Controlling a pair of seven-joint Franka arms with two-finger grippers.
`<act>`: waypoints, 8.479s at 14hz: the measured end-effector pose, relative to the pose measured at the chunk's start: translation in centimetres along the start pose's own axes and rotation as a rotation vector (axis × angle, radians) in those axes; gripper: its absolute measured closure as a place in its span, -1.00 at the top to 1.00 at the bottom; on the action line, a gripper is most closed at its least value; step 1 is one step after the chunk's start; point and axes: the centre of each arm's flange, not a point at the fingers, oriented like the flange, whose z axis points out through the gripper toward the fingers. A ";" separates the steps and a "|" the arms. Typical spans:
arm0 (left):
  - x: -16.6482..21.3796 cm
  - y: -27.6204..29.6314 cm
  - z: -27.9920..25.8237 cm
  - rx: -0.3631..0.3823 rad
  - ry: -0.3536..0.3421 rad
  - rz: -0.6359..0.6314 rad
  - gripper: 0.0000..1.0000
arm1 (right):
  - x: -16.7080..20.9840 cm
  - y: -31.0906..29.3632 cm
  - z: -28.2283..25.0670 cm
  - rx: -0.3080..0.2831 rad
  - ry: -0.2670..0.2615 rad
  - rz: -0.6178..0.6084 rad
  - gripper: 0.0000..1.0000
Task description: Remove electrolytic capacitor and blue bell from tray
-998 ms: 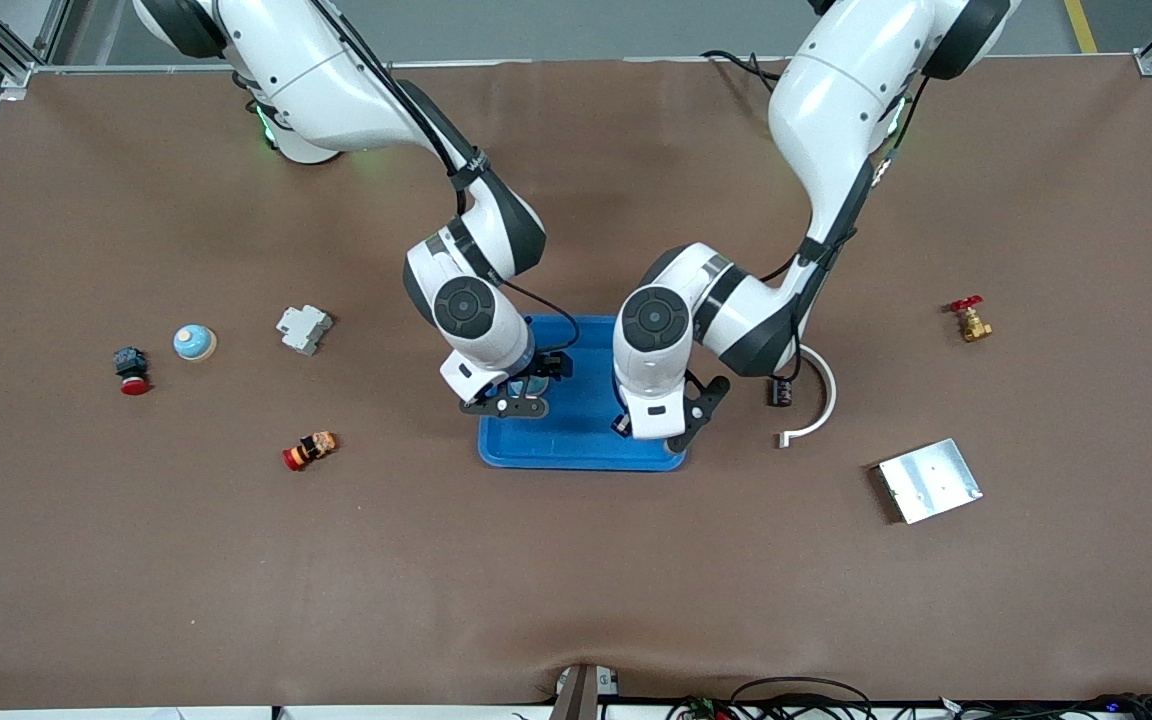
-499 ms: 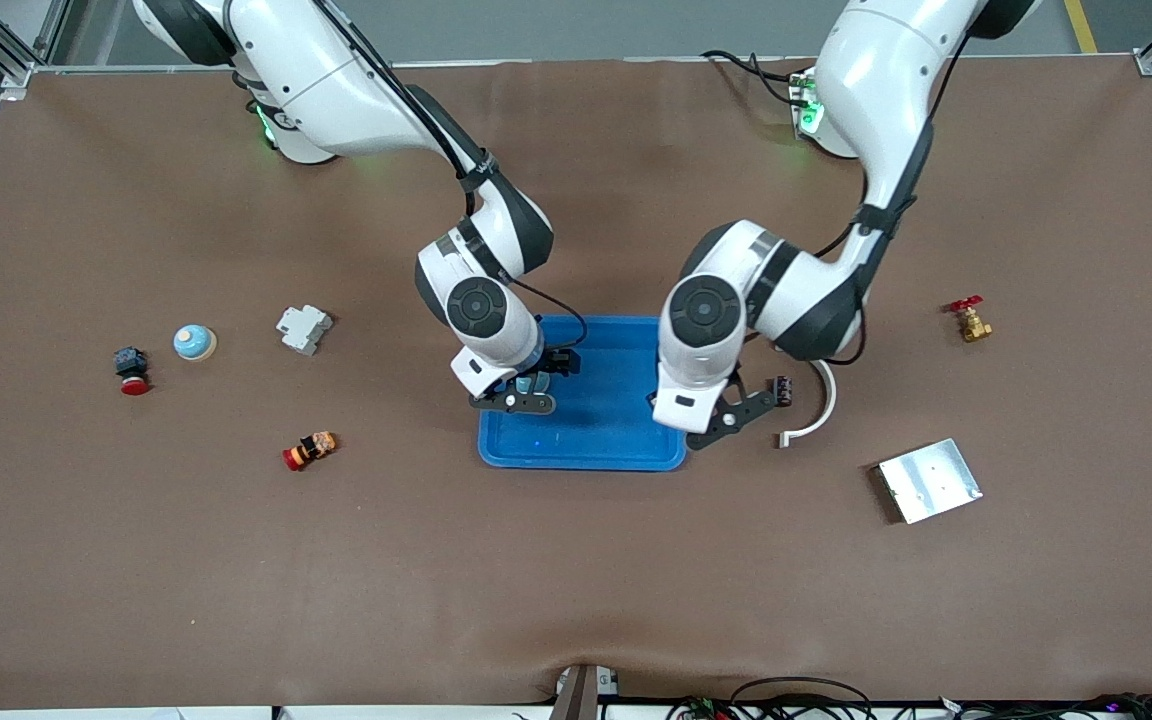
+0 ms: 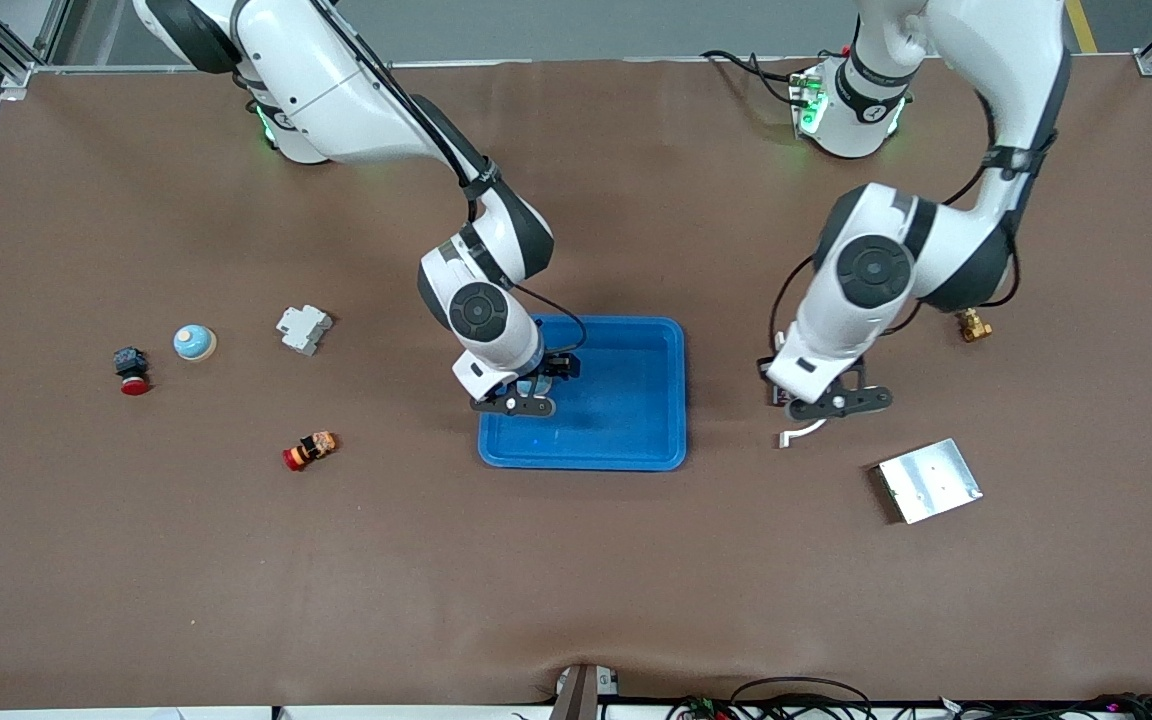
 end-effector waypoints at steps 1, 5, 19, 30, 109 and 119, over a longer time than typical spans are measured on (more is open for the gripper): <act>-0.3 -1.6 0.5 0.002 -0.005 0.035 -0.39 | 0.0 0.0 0.0 -0.004 0.003 -0.005 1.00; -1.6 -7.1 3.8 -0.021 0.029 0.156 -0.39 | 0.0 0.1 0.4 -0.018 0.008 -0.017 1.00; -4.0 -14.3 12.5 -0.060 0.058 0.261 -0.39 | 1.8 -0.1 -1.8 -0.008 0.025 0.000 0.30; -3.8 -15.3 14.7 -0.074 0.084 0.268 -0.39 | 14.3 22.6 -12.8 -0.124 -0.007 -0.030 0.30; 3.2 -13.8 -29.7 -0.077 0.001 0.138 1.00 | 1.9 42.2 -49.4 -0.069 0.095 -0.112 1.00; 3.0 -14.0 -30.6 -0.079 0.018 0.136 1.00 | 1.7 42.3 -49.3 -0.071 0.084 -0.116 1.00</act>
